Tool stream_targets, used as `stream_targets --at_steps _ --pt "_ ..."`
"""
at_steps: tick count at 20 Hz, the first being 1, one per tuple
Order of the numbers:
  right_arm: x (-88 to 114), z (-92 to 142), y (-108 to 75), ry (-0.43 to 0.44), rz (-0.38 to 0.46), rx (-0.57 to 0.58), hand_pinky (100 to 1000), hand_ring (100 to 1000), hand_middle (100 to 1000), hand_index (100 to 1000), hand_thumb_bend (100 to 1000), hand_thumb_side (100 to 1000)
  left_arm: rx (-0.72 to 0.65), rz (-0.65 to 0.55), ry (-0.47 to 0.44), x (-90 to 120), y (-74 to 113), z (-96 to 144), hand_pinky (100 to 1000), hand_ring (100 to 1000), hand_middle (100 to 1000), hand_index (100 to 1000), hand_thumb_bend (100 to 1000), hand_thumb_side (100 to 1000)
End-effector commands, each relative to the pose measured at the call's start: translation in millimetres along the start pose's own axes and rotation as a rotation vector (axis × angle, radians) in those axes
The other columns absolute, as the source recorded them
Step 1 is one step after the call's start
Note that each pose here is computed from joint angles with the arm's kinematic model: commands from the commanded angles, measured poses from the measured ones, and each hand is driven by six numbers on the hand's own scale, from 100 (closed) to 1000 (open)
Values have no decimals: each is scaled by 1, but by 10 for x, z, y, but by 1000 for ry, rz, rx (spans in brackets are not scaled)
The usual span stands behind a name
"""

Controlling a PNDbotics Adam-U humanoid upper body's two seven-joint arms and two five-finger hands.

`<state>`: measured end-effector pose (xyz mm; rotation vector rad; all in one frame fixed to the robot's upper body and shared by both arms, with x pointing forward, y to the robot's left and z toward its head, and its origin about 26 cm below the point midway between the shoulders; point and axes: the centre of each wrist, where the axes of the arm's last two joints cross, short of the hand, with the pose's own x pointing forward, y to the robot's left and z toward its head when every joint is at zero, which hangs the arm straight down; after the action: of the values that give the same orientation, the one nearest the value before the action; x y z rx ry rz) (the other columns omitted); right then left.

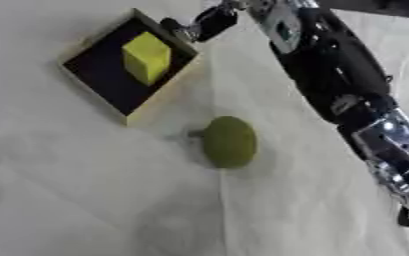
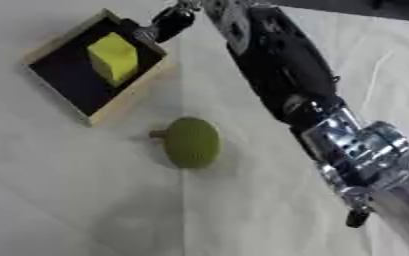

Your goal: Pick up objects on the table and place them in the box.

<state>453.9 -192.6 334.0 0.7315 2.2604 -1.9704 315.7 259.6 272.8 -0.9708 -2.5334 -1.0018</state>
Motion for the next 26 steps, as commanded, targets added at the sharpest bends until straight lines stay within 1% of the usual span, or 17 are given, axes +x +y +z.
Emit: stream_targets --at_steps 1,2,6,9,11,16,19,26 --pt "132 163 -386 -49 21 7 909 907 746 936 100 263 -19 -32 -3 86 28 -40 831 635 673 803 100 672" --pt "180 228 -429 -54 6 11 902 898 733 928 100 245 -17 -34 -3 89 30 -39 831 635 673 803 100 672" --pt "424 420 -561 -92 -54 34 890 880 695 910 100 232 -14 -42 1 99 38 -28 831 635 673 803 100 672" --pt "625 460 -617 -127 -96 63 894 885 703 912 100 223 -11 -45 3 101 39 -20 831 635 674 803 100 672" --pt "734 477 -613 -148 -115 112 896 891 714 913 100 235 -9 -47 3 104 41 -17 831 635 674 803 100 672" --pt "888 507 -467 -177 -163 235 903 903 733 912 100 235 3 -53 2 109 45 -11 831 638 680 803 100 672" --pt "931 541 -313 -174 -207 294 906 907 738 910 100 229 6 -55 1 108 45 -18 831 638 680 803 100 672" --pt "1005 616 -82 -165 -247 381 917 923 764 929 100 228 -3 -58 4 112 49 -25 831 637 681 803 100 672"
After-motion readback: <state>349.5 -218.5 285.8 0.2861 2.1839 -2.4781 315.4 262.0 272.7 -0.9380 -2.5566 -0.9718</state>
